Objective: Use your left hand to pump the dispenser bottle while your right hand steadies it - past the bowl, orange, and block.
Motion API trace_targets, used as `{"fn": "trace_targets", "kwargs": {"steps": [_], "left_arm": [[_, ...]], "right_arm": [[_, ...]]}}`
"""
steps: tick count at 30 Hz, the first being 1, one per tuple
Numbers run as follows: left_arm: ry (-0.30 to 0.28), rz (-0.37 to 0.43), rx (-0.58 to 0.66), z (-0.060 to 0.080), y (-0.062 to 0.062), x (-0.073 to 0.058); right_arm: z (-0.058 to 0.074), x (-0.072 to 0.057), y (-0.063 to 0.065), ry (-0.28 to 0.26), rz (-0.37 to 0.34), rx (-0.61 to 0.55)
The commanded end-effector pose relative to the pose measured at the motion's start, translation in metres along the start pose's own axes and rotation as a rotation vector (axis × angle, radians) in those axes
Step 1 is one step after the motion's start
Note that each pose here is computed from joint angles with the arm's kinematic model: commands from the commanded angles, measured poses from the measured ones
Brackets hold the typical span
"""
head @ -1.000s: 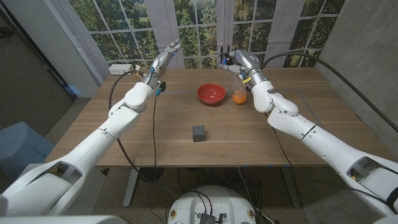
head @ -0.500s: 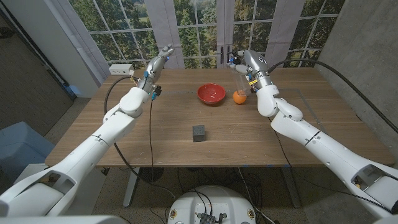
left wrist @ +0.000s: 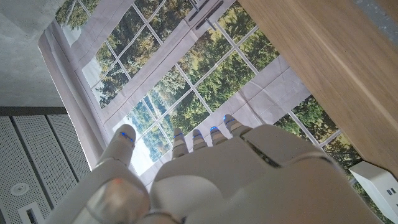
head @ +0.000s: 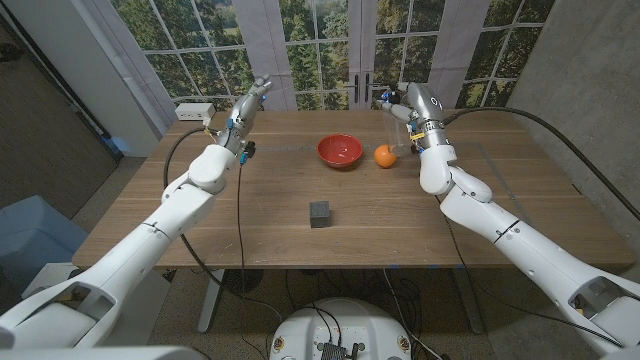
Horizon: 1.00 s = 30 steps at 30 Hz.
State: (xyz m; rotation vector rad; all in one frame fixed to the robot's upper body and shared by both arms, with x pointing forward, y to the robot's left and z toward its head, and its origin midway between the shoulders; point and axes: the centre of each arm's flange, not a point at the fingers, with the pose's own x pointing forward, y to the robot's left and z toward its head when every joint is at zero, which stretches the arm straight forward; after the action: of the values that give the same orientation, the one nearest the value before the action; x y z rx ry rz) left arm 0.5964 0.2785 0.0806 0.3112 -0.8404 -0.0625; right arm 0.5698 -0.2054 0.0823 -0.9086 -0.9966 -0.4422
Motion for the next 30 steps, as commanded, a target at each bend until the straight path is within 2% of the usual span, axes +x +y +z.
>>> {"fn": "trace_targets", "kwargs": {"steps": [1,20,30], "left_arm": [[0.031,0.032,-0.044,-0.011,0.007,-0.009],[0.085,0.041,-0.138,-0.033,0.009,-0.018],[0.103,0.045,-0.159,-0.040,0.007,-0.020]], "right_arm": [[-0.034,-0.019,0.002,0.059,-0.137,0.044],[-0.081,-0.040,0.007,0.207,-0.205,0.042],[-0.098,-0.050,0.013,0.266,-0.176,0.006]]}}
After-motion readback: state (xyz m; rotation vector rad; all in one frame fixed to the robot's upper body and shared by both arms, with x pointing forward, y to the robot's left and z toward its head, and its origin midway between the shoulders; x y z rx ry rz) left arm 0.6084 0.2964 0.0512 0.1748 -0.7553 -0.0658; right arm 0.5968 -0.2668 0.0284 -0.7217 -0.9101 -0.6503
